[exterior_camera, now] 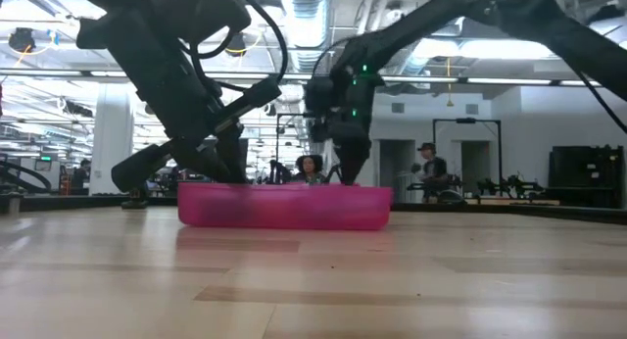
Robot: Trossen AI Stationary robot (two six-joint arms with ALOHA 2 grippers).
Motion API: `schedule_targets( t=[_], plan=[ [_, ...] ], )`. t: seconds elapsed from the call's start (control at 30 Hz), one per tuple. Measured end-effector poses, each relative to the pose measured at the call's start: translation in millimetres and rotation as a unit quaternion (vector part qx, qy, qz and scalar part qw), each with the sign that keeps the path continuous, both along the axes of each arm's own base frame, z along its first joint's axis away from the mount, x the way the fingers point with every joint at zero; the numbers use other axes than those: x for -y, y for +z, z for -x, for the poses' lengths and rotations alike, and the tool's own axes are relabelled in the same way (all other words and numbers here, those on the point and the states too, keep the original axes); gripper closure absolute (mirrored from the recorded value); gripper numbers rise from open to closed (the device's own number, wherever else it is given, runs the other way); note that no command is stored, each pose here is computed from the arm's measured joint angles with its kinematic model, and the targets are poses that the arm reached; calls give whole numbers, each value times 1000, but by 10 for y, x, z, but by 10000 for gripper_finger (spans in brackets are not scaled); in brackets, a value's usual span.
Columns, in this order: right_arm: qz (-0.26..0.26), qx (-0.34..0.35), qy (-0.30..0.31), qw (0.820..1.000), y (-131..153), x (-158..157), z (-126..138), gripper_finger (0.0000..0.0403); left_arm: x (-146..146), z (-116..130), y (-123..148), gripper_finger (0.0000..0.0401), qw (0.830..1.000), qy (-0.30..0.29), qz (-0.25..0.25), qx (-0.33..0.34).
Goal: Pack school essentials
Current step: Close the red supply box
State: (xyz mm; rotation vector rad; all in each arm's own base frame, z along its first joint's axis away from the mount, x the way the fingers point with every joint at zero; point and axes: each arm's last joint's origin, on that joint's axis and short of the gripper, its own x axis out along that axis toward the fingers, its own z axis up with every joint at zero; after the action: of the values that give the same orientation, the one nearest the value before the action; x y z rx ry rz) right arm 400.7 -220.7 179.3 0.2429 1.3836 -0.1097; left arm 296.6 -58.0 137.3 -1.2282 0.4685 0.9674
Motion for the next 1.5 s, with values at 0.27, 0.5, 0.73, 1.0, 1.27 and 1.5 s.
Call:
schedule_targets(
  t=[0.27,0.5,0.73,1.0,1.27,1.5],
  plan=[
    [28,57,30,998,559,-256,21,400,-3,9,-4,401,1000,1,-2,-5],
    [35,85,55,994,936,-640,34,400,-5,11,-4,401,1000,3,-6,-6],
    [29,78,88,993,1028,-1075,-28,401,-11,15,-2,401,1000,8,-15,-5],
    [-12,68,105,992,1027,-1497,-75,398,-26,12,2,401,999,19,-31,0],
    [-15,74,150,986,873,-1904,-153,399,-16,0,32,401,999,13,-28,14],
    [-14,73,152,986,844,-1943,-157,401,75,-64,509,401,990,-111,45,68]
  ],
)
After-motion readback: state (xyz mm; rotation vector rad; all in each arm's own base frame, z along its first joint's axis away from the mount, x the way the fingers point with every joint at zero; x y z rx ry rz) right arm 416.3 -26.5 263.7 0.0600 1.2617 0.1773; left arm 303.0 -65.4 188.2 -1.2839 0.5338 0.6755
